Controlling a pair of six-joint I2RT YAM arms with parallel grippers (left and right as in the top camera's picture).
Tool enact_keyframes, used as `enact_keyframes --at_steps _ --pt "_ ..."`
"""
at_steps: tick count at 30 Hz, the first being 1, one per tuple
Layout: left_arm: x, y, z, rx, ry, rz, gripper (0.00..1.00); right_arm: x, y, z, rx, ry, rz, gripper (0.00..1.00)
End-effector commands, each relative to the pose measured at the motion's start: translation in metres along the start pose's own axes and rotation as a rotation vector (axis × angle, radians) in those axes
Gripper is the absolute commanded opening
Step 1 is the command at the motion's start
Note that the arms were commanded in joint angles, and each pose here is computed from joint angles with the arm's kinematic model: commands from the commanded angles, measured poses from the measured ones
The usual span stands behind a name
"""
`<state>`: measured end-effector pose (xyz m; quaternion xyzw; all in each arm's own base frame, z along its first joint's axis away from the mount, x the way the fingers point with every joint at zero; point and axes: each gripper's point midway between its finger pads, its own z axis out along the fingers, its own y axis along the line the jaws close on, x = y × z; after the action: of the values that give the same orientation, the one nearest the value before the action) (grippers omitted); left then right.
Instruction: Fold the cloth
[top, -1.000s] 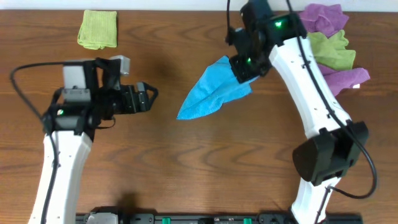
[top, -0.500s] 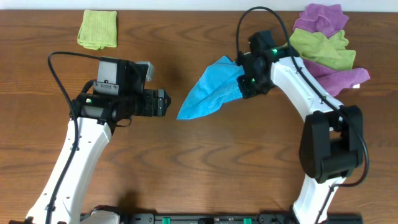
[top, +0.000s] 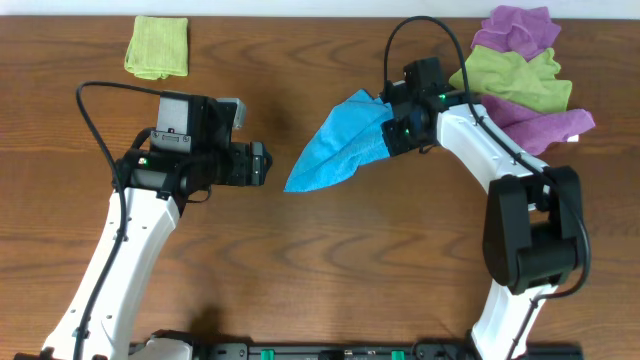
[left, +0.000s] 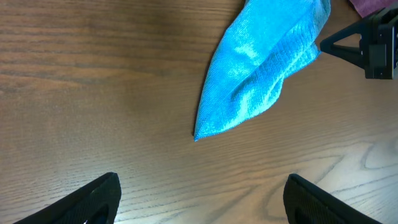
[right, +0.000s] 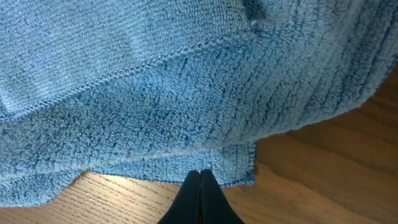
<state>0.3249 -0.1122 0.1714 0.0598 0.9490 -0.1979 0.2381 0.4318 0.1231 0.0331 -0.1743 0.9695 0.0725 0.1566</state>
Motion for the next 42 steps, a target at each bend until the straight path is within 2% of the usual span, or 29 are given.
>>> enact_keyframes --at_steps 1,12,24,33,38,42 --pt "-0.006 -0.001 -0.002 -0.008 -0.012 0.027 0.85 0.002 0.003 0.001 -0.013 0.002 0.005 0.01" --pt "-0.006 -0.001 -0.002 -0.008 -0.011 0.027 0.85 0.02 0.001 0.022 -0.02 0.072 0.017 0.01" --pt "-0.007 0.003 -0.002 -0.026 -0.013 0.026 0.85 -0.001 -0.003 0.032 -0.01 -0.012 0.022 0.01" --pt "-0.006 0.003 -0.002 -0.026 -0.012 0.027 0.85 0.05 0.005 0.051 -0.033 0.194 0.041 0.01" --pt "-0.007 0.003 -0.002 -0.031 -0.015 0.036 0.85 0.071 0.011 0.037 -0.041 0.286 0.045 0.01" --pt "-0.008 0.006 -0.002 -0.048 -0.02 0.045 0.85 0.073 0.014 0.012 -0.042 0.299 0.047 0.01"
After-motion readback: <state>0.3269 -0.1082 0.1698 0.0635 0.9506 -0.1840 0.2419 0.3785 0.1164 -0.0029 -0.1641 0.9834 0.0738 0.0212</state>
